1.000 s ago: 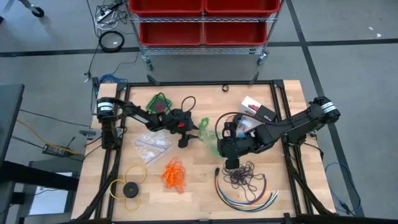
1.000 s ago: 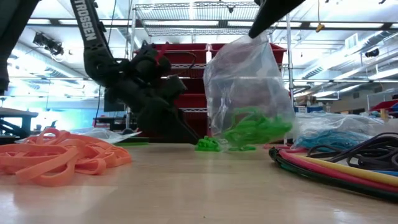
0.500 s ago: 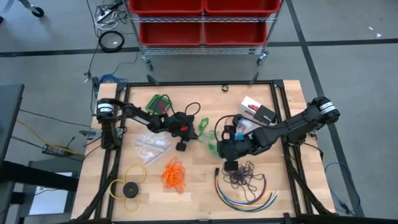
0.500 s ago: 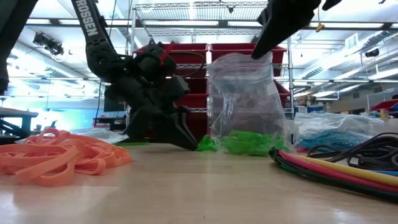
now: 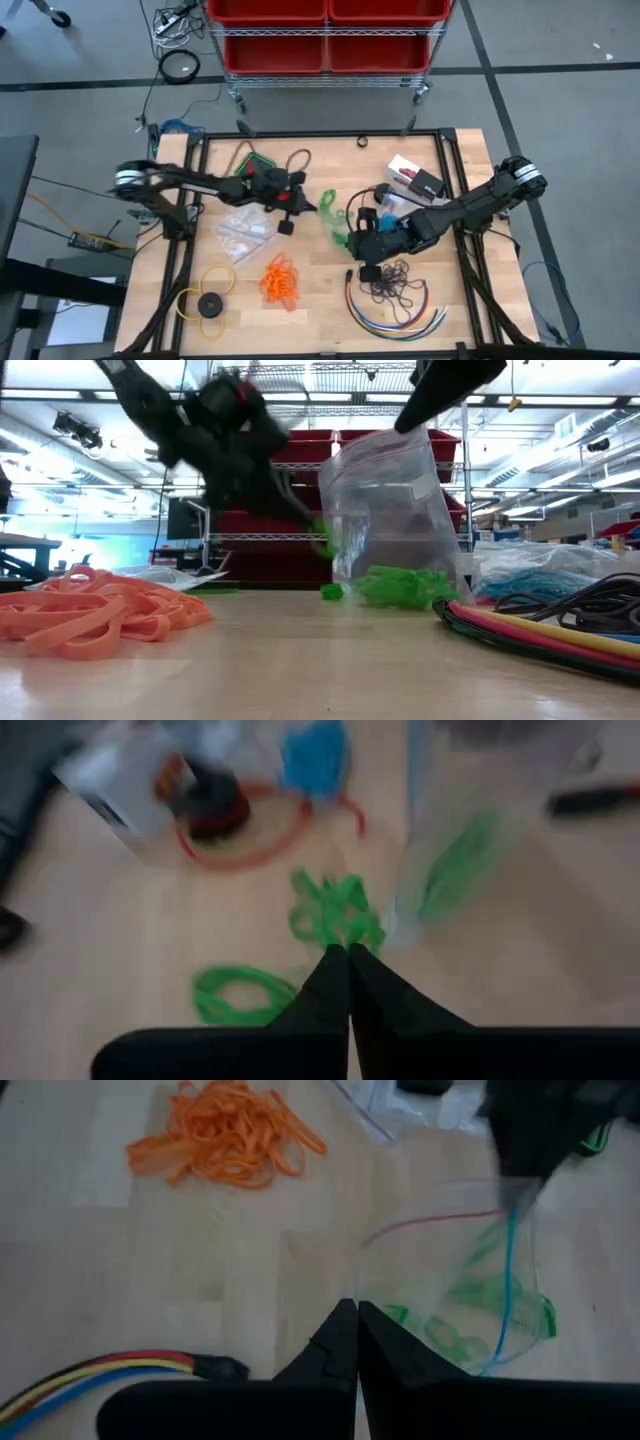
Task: Sort rubber bands
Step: Put the green rubber band into the transparent zip bag
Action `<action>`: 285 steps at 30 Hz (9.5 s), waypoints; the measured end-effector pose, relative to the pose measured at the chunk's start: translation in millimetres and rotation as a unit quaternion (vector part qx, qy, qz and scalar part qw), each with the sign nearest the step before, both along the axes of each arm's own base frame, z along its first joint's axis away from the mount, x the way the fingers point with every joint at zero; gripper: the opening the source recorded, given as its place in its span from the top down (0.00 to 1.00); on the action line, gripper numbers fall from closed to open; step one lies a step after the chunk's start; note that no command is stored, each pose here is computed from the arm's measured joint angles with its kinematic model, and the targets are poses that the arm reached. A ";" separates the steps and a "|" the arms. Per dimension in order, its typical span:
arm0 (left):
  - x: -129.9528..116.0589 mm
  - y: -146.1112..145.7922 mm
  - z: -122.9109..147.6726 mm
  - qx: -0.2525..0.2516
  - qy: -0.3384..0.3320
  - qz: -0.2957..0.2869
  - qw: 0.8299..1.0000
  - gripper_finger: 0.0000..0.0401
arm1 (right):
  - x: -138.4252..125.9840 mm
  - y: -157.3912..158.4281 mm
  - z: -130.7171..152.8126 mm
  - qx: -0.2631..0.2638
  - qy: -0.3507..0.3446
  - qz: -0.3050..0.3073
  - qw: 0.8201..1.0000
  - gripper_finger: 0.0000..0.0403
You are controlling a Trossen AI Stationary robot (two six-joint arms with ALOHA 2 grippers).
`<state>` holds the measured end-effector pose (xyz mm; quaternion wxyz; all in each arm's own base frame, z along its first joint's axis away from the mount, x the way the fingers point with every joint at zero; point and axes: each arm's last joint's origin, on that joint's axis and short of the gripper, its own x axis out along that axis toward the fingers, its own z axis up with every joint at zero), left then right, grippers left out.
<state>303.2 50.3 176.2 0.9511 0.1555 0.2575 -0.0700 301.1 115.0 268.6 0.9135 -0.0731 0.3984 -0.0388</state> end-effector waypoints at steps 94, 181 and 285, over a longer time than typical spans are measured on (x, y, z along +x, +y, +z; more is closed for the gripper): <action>34.3 -72.0 78.6 0.024 -0.047 -0.061 0.997 0.99 | 3.3 3.4 1.7 0.001 -0.019 0.012 1.000 1.00; -19.2 -66.1 68.6 -0.037 -0.044 -0.115 0.992 1.00 | 4.9 2.4 2.7 0.004 -0.026 0.010 1.000 1.00; 31.6 56.4 -47.2 -0.092 0.045 0.069 0.992 0.96 | 6.4 0.8 1.6 0.018 -0.028 -0.008 0.999 1.00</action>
